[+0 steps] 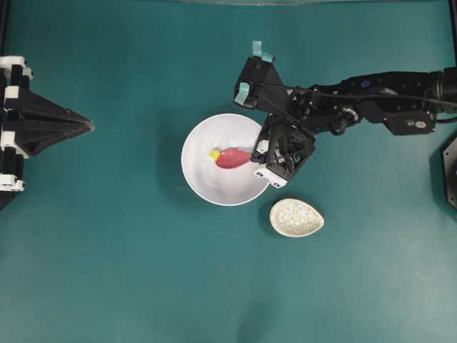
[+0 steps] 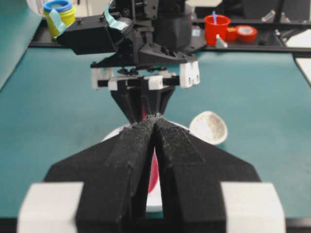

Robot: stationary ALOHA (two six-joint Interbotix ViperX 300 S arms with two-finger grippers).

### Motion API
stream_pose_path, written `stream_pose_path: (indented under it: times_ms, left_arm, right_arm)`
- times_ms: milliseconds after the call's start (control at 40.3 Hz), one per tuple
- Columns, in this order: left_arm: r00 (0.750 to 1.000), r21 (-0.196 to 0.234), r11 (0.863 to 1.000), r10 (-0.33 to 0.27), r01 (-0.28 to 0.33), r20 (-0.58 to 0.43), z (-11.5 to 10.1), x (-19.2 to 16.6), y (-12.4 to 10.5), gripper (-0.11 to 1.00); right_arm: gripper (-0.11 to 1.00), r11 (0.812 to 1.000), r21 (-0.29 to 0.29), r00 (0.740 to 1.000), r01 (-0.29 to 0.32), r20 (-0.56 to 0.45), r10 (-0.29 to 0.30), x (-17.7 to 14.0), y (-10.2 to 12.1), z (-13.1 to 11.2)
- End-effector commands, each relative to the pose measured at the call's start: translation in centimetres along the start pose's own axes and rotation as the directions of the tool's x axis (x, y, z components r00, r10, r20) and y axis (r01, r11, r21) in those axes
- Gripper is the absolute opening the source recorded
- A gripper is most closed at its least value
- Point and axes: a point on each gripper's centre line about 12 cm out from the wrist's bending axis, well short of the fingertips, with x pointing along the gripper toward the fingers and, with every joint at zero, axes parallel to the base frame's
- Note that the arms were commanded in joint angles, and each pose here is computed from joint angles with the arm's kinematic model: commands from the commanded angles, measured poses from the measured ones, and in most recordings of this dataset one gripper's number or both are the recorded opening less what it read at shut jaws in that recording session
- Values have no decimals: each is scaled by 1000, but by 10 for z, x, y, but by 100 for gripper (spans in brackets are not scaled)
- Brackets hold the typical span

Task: Scoop the yellow hexagonal prism block from the bowl with a spoon using the right arm.
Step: 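Lower the spoon bowl into the white bowl and push under the yellow block, then raise the spoon with the yellow block resting on it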

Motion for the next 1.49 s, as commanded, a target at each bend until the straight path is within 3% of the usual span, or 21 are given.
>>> stream_pose_path:
  times_ms: [0,819,1465]
  left_arm:
    - [1000,5,1000,1,-1,15,8,2,0,5]
    - [1000,5,1000,1,-1,15,8,2,0,5]
    - [1000,8,1000,1,-1,6,7,2,0,5]
  right_arm:
    - [24,1000,-4,999,-4,32,5,-4,2,4]
    - [24,1000,3,987,18,158,-18,1,-8,3]
    - [24,998,-58,975,17,222,-4,1,2,6]
